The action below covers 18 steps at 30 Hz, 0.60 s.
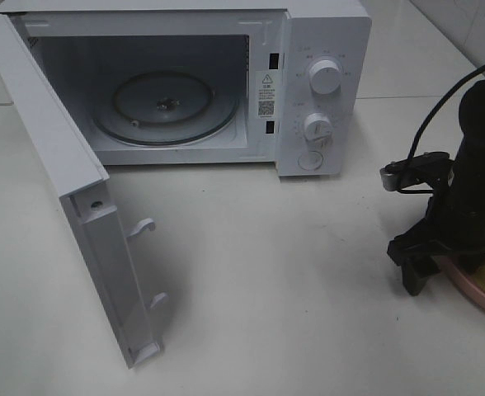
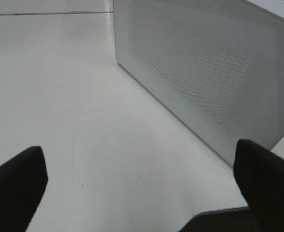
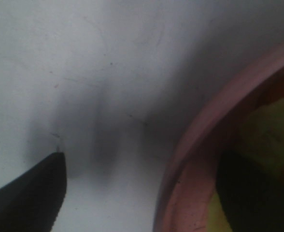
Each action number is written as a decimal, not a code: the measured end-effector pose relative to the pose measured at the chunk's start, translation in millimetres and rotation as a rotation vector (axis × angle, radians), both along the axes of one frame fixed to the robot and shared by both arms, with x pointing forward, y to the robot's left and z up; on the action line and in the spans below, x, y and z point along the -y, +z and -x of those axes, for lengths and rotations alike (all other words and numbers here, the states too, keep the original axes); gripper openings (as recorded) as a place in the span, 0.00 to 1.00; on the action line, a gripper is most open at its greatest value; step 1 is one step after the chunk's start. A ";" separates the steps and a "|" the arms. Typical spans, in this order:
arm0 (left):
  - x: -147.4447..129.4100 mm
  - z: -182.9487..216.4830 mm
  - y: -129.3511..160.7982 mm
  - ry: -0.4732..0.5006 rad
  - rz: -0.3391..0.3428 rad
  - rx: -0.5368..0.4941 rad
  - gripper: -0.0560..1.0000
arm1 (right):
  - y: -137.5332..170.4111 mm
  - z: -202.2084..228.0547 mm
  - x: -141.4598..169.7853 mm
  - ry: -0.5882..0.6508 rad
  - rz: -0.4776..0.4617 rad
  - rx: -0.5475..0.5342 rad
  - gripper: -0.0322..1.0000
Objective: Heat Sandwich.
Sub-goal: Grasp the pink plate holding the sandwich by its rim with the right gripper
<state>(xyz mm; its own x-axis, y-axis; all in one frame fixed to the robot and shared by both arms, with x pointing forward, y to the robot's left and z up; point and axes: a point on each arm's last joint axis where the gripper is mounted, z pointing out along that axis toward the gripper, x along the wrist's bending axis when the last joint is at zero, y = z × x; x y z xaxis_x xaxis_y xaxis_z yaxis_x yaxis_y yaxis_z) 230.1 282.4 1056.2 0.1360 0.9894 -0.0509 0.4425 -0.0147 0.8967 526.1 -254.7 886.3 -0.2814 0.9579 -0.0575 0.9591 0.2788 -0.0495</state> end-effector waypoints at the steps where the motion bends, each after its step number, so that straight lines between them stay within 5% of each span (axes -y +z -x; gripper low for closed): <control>1: 0.0 0.0 0.0 0.000 0.000 0.000 0.98 | -0.8 -0.6 0.8 -0.002 0.010 0.000 0.72; 7: 0.0 0.0 0.0 0.000 0.000 0.000 0.98 | -0.9 -2.7 5.8 -0.027 0.051 0.015 0.47; 11: 0.0 0.0 0.0 0.000 0.000 0.000 0.98 | -1.1 -2.5 8.0 -0.072 0.080 0.017 0.17; 18: 0.0 0.0 0.0 0.000 0.000 0.000 0.98 | -0.8 -2.3 7.9 -0.085 0.083 0.018 0.14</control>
<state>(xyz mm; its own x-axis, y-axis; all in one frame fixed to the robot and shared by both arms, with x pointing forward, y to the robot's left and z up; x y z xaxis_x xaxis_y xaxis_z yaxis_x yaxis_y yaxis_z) 230.1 282.4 1056.2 0.1360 0.9894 -0.0509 0.4425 -0.0147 0.8967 528.5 -262.7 885.5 -0.1977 0.9700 -0.1416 0.9800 0.1923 -0.0513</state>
